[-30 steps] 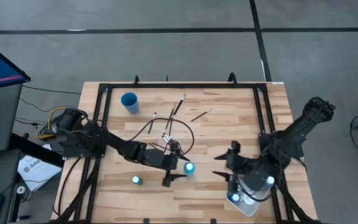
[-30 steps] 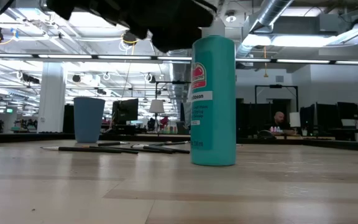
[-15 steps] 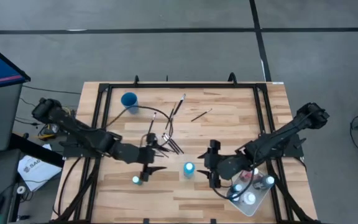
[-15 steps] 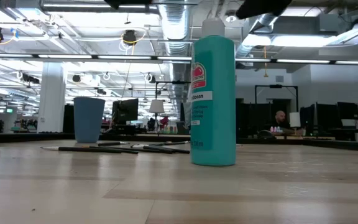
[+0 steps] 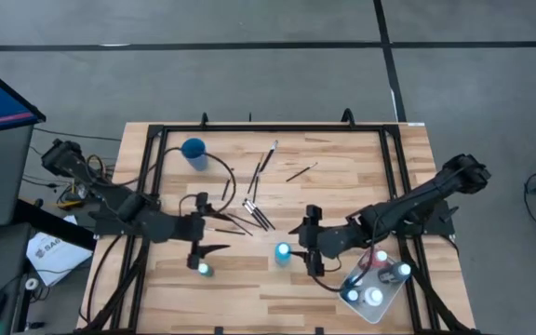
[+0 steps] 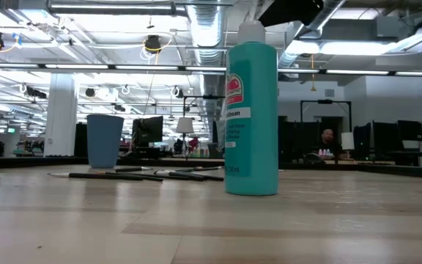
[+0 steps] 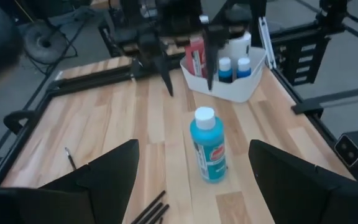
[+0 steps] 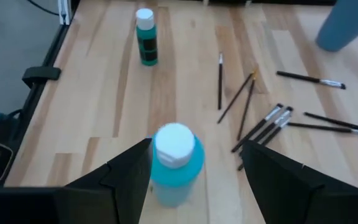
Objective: Pick & Place Paint Supplies
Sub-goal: Put the large light blue paint bottle into the white bin
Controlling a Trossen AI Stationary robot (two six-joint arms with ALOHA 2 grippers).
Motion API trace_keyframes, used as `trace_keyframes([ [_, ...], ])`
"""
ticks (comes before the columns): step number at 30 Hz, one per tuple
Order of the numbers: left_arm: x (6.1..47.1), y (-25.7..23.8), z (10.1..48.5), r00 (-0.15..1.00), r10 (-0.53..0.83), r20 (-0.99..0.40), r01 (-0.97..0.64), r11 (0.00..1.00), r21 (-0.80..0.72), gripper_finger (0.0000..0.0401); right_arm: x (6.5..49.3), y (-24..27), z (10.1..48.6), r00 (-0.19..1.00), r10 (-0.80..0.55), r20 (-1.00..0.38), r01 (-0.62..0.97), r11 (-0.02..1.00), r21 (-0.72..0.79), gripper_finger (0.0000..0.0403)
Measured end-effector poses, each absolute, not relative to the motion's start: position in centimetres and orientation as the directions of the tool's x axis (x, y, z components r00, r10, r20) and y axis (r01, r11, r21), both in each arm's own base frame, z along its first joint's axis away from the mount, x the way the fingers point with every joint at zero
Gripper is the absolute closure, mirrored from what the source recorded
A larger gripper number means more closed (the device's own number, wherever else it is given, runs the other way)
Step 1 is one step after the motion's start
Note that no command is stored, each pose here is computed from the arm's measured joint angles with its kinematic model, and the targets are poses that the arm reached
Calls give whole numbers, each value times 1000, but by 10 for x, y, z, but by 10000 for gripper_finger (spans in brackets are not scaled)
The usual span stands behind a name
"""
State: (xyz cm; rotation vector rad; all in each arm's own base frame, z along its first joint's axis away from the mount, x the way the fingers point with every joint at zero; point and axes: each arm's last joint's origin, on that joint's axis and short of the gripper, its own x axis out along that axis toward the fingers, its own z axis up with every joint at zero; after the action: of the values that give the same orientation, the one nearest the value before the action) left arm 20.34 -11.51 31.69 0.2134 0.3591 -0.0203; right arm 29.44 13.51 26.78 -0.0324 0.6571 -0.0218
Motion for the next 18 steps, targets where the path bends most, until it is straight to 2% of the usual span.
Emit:
trace_keyframes([
  [5, 195, -114, 324, 945, 0, -328, 66, 980, 190, 103, 309, 140, 262, 819, 8, -574, -40, 998, -43, 162],
  [18, 191, -115, 321, 933, -7, -360, 77, 981, 180, 103, 339, 150, 245, 703, -12, -711, -111, 986, -126, 162],
])
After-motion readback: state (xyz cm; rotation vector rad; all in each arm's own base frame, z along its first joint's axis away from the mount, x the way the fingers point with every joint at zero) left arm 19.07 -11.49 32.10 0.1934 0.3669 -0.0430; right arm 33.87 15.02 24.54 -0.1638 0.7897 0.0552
